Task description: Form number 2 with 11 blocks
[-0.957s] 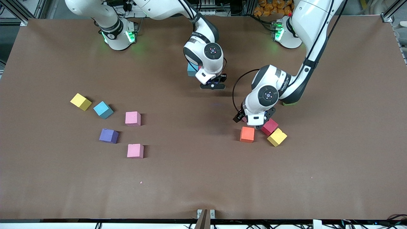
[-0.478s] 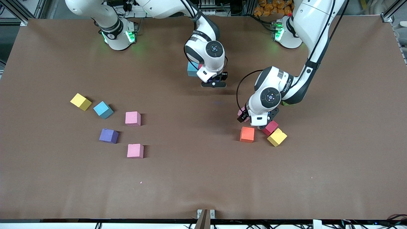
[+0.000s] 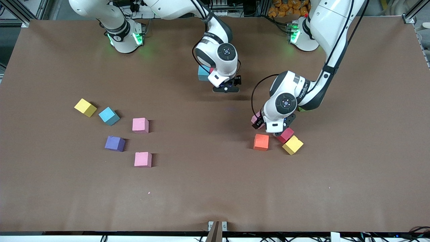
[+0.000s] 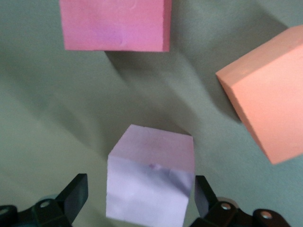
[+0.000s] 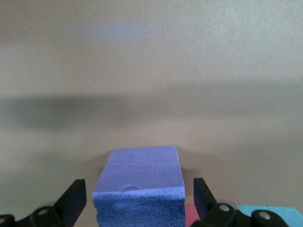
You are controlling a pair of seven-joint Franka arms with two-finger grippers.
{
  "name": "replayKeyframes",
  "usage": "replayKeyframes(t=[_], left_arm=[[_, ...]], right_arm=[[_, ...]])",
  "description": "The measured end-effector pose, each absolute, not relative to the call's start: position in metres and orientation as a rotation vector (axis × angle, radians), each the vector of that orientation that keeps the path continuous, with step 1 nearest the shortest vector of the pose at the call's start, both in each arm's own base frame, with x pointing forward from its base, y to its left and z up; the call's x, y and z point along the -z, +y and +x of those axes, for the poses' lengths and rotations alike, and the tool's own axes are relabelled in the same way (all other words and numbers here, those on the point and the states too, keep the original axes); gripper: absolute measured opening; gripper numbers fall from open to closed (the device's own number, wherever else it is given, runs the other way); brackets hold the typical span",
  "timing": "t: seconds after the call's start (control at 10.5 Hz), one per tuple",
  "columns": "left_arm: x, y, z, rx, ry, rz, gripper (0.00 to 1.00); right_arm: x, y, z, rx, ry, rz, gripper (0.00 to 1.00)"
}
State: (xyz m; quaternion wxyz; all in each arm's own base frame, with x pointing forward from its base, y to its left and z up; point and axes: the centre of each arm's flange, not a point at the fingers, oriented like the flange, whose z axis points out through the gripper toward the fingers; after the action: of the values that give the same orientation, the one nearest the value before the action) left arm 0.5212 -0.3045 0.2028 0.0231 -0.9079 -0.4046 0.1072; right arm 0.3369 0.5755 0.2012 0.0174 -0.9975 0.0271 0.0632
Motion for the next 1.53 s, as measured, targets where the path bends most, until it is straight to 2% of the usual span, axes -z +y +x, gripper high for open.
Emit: replayKeyframes(t=[0.1,0.38,0.67,1.15,1.53], left_arm=[[-0.194,-0.304,0.52,-0.33,-1.258,-2.813,0.87],[-0.188,-0.305,0.521,-0.32,-1.255,-2.831,0.64],[-0.195,-0.32,0.519,-0.31,-1.201,-2.876,0.64],[-0.231,-0.405,0.475,-0.29,-0.924,-3.043,0.64],[-0.238,-0.434,0.452,-0.207,-0.499,-3.14,0.64]], right_arm=[[-0.211,0.576,0.345,-0.173,0.096,-3.088,1.0],[-0.246,0.565,0.366,-0.128,0.099,-3.098,1.0],[-0.272,0.532,0.401,-0.119,0.048,-3.148,1.0],[-0.279,0.397,0.53,-0.146,0.013,-3.147,1.0],[-0.265,0.298,0.578,-0.226,-0.018,-3.155,1.0]])
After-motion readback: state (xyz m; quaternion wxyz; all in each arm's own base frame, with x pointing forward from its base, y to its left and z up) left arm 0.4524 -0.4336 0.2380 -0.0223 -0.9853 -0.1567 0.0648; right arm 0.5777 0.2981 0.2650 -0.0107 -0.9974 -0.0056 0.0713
